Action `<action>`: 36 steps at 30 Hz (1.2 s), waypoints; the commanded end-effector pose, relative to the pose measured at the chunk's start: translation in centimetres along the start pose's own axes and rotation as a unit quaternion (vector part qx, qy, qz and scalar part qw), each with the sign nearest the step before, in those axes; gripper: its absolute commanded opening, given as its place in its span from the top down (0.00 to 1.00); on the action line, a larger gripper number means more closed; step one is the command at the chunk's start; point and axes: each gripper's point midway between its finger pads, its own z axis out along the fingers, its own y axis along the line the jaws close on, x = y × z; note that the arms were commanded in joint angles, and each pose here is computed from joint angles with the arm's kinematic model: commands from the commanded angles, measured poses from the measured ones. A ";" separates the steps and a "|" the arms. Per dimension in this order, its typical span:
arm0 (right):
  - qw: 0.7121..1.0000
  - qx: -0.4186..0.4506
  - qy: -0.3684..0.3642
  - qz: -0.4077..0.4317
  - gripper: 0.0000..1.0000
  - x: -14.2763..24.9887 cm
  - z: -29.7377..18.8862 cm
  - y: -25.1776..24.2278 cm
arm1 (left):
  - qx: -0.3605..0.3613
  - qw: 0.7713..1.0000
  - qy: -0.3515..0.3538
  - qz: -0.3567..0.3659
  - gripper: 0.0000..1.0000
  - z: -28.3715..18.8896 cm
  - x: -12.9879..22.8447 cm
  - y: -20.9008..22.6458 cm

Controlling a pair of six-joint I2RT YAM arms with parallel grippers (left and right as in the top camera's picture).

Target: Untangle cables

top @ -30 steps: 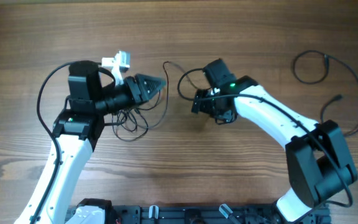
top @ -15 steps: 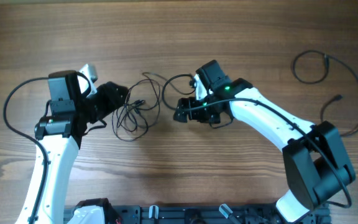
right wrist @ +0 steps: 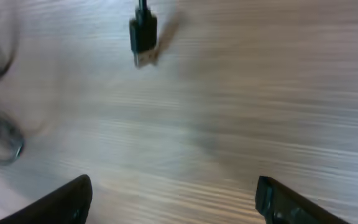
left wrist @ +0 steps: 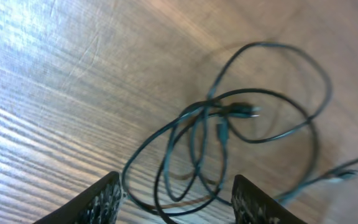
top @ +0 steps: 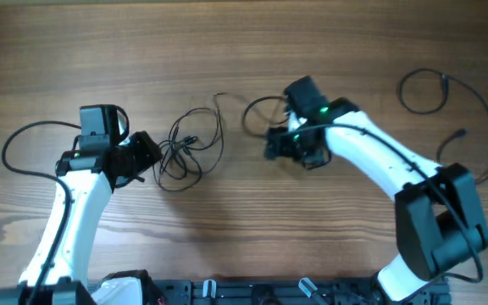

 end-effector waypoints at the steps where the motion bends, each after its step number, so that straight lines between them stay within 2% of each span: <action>1: 0.987 0.053 -0.082 0.129 0.14 -3.5 -5.3 -4.0 | -0.024 1.000 0.015 0.003 0.40 1.1 0.4 1.1; 4: 0.959 0.106 -0.111 0.237 0.14 -3.6 -8.9 -8.3 | -0.027 0.999 0.020 0.002 0.40 1.4 0.6 1.3; 8: 0.948 0.119 -0.136 0.261 0.12 -4.0 -12.4 -10.7 | -0.026 1.000 0.018 0.002 0.40 1.4 0.5 1.2; 9: 0.956 0.103 -0.135 0.237 0.09 -4.2 -12.7 -10.2 | -0.025 1.000 0.018 0.002 0.40 1.4 0.5 1.2; 11: 0.989 0.015 -0.118 0.084 0.08 -4.7 -13.0 -6.8 | -0.025 1.000 0.017 0.003 0.40 1.4 0.4 1.2; 12: 0.993 -0.048 -0.103 -0.012 0.08 -4.1 -13.2 -4.2 | -0.025 1.000 0.017 0.003 0.40 1.4 0.4 1.2; 14: 0.970 -0.176 -0.063 -0.156 0.03 -1.4 -13.9 0.3 | -0.025 1.000 0.017 0.003 0.40 1.4 0.4 1.2; 15: 0.955 -0.223 -0.035 -0.190 0.02 0.5 -14.3 1.5 | -0.025 1.000 0.017 0.003 0.40 1.4 0.4 1.2; 17: 0.964 -0.206 0.000 -0.171 0.02 2.0 -13.7 0.7 | -0.025 1.000 0.017 0.003 0.40 1.4 0.4 1.2; 18: 0.978 -0.161 0.010 -0.133 0.02 2.0 -13.1 -0.8 | -0.025 1.000 0.017 0.003 0.40 1.4 0.4 1.2; 20: 1.000 -0.004 0.012 0.018 0.01 1.6 -12.2 -6.1 | -0.025 1.000 0.017 0.003 0.41 1.4 0.4 1.2; 21: 0.991 0.085 0.002 0.104 0.00 1.8 -12.5 -9.2 | -0.025 1.000 0.017 0.003 0.41 1.4 0.4 1.2; 23: 0.961 0.191 -0.008 0.198 0.00 3.1 -13.5 -12.8 | -0.025 1.000 0.017 0.003 0.41 1.4 0.4 1.2; 29: 0.974 0.149 0.064 0.157 0.00 5.7 -13.3 -11.2 | -0.024 1.000 0.017 0.003 0.41 1.4 0.4 1.2; 36: 0.965 0.168 0.115 0.167 0.00 8.3 -14.0 -11.6 | -0.025 1.000 0.017 0.003 0.41 1.4 0.4 1.2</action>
